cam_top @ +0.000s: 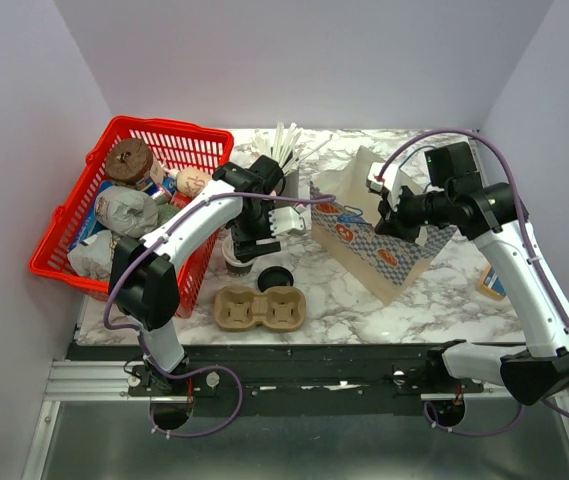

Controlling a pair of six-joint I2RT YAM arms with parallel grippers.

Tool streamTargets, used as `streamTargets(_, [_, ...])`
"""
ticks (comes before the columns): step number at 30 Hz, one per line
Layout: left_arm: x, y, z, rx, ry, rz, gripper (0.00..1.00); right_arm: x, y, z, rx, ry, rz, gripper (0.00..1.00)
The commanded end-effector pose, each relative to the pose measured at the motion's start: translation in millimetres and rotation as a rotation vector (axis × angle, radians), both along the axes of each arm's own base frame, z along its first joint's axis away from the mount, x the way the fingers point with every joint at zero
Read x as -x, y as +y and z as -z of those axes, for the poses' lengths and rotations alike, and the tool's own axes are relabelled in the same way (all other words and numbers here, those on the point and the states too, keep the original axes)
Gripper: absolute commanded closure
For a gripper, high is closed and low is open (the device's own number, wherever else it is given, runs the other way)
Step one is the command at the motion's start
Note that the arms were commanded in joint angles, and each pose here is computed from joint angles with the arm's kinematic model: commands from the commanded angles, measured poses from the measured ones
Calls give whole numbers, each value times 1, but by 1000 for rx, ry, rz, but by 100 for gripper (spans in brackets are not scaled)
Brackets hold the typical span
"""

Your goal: Pack the takeout coffee

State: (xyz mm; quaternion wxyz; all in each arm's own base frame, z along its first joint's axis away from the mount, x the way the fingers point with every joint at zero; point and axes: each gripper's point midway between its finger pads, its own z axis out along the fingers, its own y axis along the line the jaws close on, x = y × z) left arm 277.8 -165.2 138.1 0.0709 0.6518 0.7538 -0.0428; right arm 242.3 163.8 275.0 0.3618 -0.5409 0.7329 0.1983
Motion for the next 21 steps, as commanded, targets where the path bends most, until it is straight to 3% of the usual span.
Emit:
streamTargets(1, [-8, 0, -4, 16, -41, -18, 51, 0, -5, -3, 21, -33, 20, 97])
streamTargets(2, [-8, 0, -5, 16, -47, -17, 48, 0, -6, -3, 23, -38, 21, 99])
streamTargets(4, [-9, 2, -7, 10, -61, -22, 31, -1, -7, -3, 28, -45, 27, 99])
streamTargets(6, [-9, 4, -8, 4, -67, -25, 22, -3, -9, -7, 32, -64, 33, 99])
streamTargets(8, [-8, 4, -12, 6, -69, -26, 2, -8, -11, -13, 39, -97, 48, 99])
streamTargets(17, [-8, 6, -41, 43, -142, -43, 1, -18, -17, -59, 56, -238, 51, 99])
streamTargets(21, [-8, 1, -69, 110, -193, -60, 2, -6, -22, -44, 90, -196, 21, 98])
